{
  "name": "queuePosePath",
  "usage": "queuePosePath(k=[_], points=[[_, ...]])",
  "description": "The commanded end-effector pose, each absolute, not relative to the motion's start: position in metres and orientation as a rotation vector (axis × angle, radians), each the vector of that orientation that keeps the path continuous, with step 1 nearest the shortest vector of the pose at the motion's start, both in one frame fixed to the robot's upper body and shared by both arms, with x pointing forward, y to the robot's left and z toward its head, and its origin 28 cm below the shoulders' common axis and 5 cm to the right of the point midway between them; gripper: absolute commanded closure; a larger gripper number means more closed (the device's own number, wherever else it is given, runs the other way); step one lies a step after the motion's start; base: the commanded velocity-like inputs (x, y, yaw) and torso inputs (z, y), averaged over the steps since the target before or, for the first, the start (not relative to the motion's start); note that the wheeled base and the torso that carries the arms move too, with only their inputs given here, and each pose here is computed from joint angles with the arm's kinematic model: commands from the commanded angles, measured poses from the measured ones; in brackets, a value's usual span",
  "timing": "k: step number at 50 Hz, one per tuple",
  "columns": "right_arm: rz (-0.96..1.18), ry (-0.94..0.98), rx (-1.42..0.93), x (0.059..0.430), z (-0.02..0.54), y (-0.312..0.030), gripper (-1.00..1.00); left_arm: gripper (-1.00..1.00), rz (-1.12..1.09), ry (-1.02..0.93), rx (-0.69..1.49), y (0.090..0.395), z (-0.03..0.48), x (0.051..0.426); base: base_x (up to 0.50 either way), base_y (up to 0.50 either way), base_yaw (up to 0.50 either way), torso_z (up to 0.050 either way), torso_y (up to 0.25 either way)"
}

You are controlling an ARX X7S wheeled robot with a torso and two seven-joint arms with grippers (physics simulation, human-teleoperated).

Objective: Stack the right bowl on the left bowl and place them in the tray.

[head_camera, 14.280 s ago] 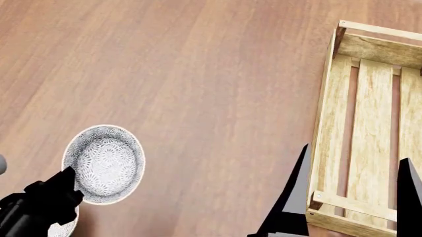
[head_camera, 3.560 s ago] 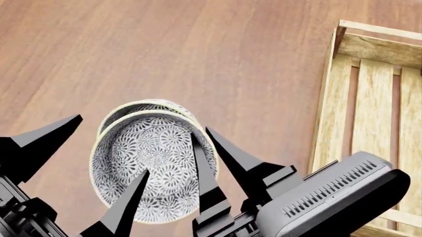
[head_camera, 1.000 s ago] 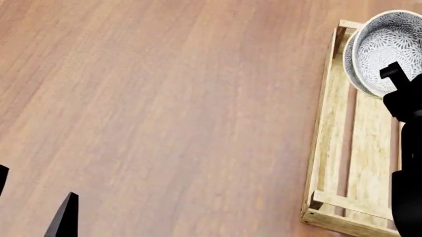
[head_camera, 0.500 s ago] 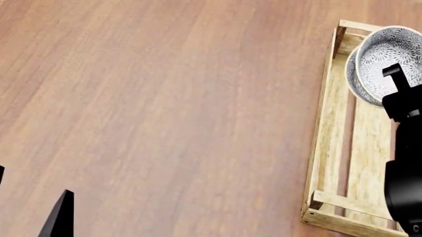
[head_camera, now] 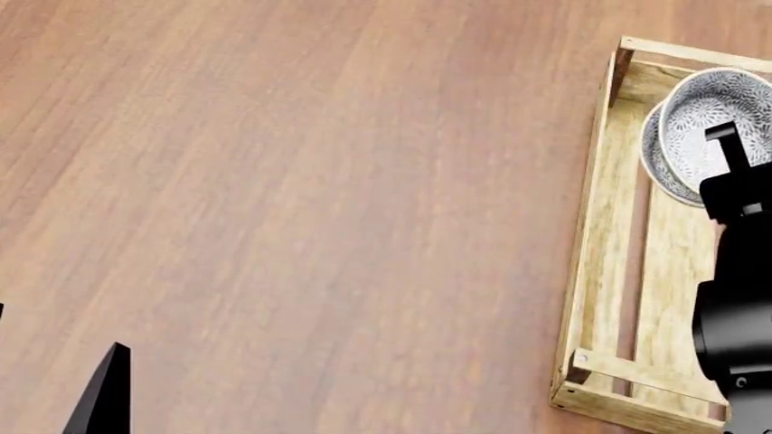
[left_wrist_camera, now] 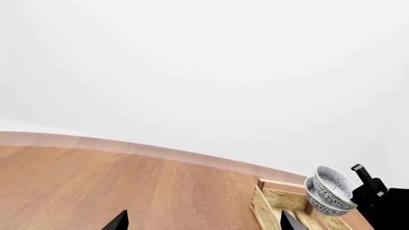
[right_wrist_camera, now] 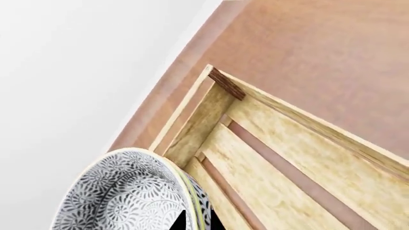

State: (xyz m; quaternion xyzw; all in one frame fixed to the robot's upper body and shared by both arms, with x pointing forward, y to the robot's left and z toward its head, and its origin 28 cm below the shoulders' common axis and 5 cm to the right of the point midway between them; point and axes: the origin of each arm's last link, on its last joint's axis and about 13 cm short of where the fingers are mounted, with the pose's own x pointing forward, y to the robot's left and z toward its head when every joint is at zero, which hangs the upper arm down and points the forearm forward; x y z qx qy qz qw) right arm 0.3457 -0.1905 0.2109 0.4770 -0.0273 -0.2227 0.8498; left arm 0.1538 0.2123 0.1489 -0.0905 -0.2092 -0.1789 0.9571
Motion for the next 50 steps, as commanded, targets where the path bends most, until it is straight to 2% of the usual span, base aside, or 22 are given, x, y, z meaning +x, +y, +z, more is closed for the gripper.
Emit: queuePosePath(k=[1,50], points=[[-0.496,-0.08,1.041,0.358,0.21,-0.193,1.0,-1.0,-0.355,-0.421,-0.184,0.214,0.147,0.155,0.0,0.0,0.0,0.0,0.0],[-0.644,-0.049,1.132,0.402,0.213,-0.189,1.0,-1.0,-0.36,-0.411,-0.191,0.214,0.144,0.159,0.0,0.0,0.0,0.0,0.001]])
